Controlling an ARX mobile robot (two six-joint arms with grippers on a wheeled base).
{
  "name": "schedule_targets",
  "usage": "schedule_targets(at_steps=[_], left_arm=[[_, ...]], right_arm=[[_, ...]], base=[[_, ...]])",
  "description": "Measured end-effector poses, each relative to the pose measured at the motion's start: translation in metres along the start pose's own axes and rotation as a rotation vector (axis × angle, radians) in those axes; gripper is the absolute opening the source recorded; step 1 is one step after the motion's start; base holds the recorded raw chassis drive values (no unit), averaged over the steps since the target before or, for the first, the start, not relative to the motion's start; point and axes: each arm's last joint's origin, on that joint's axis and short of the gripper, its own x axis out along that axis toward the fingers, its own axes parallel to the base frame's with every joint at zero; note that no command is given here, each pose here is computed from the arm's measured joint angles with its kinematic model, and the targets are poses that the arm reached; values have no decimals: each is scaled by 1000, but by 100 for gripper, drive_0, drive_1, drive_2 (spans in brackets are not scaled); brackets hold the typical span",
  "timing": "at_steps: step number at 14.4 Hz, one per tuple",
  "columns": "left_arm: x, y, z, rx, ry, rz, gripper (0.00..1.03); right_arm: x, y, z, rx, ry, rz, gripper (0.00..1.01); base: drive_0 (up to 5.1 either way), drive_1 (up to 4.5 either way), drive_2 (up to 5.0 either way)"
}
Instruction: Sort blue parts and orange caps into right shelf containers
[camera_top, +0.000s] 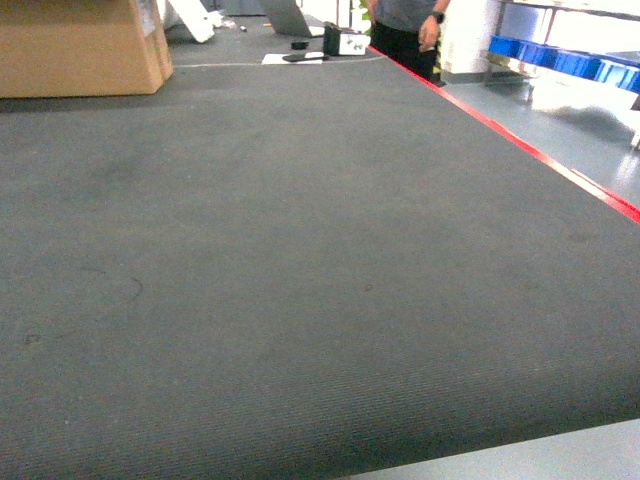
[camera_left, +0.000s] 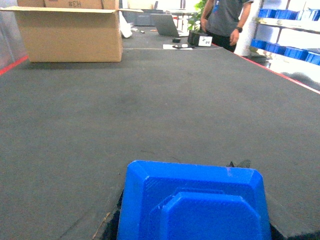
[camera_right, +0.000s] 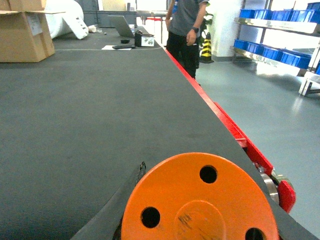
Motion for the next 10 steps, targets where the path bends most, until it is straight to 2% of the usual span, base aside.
schedule_targets(at_steps=[10], left_arm=[[0,0,0,0,0,0,45]], right_arm=[[0,0,0,0,0,0,44]], base=[[-157,-157,-157]])
